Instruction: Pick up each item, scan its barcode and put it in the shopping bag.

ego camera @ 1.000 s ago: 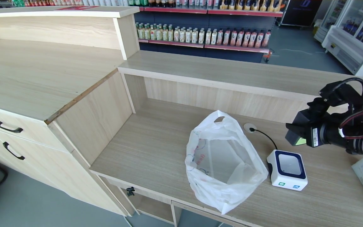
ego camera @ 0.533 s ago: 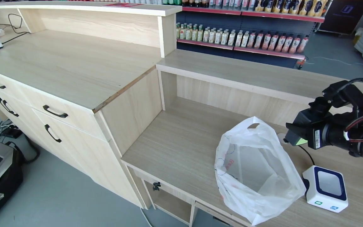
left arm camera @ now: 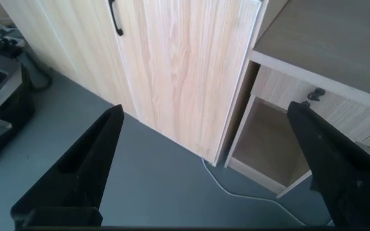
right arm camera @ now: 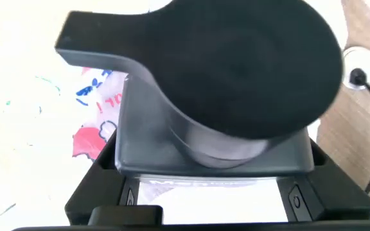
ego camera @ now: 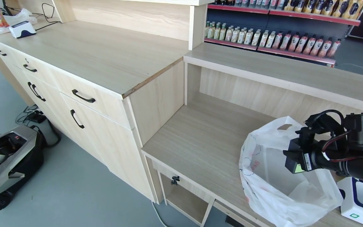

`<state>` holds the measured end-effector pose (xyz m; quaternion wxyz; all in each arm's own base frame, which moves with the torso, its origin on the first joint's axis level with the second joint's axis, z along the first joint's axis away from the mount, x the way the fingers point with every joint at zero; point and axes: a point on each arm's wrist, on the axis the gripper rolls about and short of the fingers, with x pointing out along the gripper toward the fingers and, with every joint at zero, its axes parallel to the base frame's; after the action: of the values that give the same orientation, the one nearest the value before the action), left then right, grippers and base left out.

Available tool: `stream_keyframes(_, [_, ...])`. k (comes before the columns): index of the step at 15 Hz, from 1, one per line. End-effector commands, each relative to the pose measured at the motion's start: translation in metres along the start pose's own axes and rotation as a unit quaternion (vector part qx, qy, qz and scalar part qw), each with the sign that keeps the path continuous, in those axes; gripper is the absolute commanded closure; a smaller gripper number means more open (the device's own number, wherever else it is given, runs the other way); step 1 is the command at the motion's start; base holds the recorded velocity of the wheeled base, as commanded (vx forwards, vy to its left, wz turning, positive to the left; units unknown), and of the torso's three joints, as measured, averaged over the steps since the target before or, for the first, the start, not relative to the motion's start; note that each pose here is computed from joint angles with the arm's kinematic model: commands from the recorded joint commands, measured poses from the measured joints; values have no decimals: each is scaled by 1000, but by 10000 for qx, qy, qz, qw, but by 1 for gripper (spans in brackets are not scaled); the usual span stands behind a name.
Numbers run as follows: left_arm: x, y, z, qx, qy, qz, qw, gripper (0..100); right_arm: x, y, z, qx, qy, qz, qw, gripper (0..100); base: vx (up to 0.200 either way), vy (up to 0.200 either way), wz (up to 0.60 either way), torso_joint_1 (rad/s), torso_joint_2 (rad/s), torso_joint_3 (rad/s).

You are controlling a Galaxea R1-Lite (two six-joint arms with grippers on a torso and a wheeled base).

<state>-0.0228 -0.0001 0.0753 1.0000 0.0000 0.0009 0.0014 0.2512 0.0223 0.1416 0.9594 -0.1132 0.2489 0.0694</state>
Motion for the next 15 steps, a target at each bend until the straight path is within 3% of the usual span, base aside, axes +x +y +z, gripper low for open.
stream_keyframes(1, [0,0,0,0,-9,9,10000,0,15,0,-14,38,338,21,9994,100,0,0,0,-159,388,246])
stream_keyframes(15, [0,0,0,0,-1,2,10000,0,17,11,-41,233,270,975,9946,100,0,0,0,-12,33,20])
